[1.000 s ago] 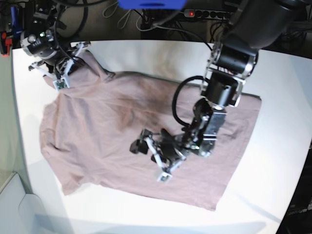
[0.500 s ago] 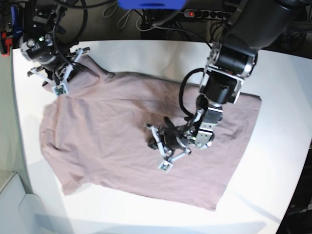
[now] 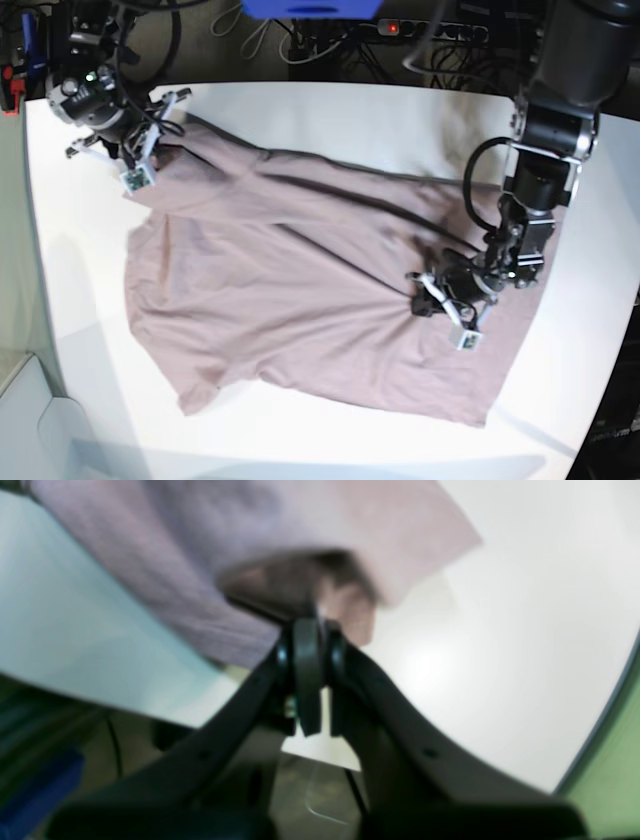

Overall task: Layout the t-shirt on the table in an organized manner, then fold the t-shirt properly
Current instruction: 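Drag the shirt body with the left gripper to smooth it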

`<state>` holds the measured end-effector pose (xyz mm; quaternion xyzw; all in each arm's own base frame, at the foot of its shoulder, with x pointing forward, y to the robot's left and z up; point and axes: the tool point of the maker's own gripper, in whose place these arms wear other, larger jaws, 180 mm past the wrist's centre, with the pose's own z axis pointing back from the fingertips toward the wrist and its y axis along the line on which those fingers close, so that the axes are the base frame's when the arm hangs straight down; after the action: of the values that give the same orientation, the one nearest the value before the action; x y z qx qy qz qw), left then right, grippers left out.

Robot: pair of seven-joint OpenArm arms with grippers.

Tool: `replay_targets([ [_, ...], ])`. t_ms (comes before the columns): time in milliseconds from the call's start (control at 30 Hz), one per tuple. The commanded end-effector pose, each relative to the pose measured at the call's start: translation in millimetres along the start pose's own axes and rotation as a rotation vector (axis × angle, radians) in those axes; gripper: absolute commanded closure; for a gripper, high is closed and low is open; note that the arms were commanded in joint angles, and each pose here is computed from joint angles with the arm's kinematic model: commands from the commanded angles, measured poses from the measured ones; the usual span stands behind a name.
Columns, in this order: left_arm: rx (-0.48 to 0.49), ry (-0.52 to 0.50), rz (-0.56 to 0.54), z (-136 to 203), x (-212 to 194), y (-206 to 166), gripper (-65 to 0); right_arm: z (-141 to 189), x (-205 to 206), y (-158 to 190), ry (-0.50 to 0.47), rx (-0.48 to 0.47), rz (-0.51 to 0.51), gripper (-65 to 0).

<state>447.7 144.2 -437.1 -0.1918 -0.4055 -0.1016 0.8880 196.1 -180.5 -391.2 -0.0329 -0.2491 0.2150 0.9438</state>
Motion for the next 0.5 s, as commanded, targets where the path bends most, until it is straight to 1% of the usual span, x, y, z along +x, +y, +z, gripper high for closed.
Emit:
replay_targets([
  [0, 0.066, 0.074, -0.013, 9, -16, 22, -0.1, 3, 5, 2, -0.017, 0.006, 0.035, 0.0],
  [133, 0.087, 0.067, 0.032, 19, -23, 36, -0.1, 0, 0, 23, 0.038, 0.068, 0.169, 0.0],
  [233, 0.086, 0.064, 0.044, 20, -24, 37, -0.1, -1, -6, 41, 0.086, 0.113, 0.247, 0.0],
  [333, 0.086, 0.080, 0.050, 21, -35, 36, -0.1, -1, -11, 53, 0.126, 0.146, 0.325, 0.0],
  [367, 0.082, 0.081, 0.052, 20, -36, 34, -0.1, -1, -13, 56, 0.137, 0.153, 0.344, 0.0],
  [467, 0.076, 0.080, 0.053, 18, -36, 31, -0.1, -1, -12, 54, 0.142, 0.148, 0.349, 0.0],
])
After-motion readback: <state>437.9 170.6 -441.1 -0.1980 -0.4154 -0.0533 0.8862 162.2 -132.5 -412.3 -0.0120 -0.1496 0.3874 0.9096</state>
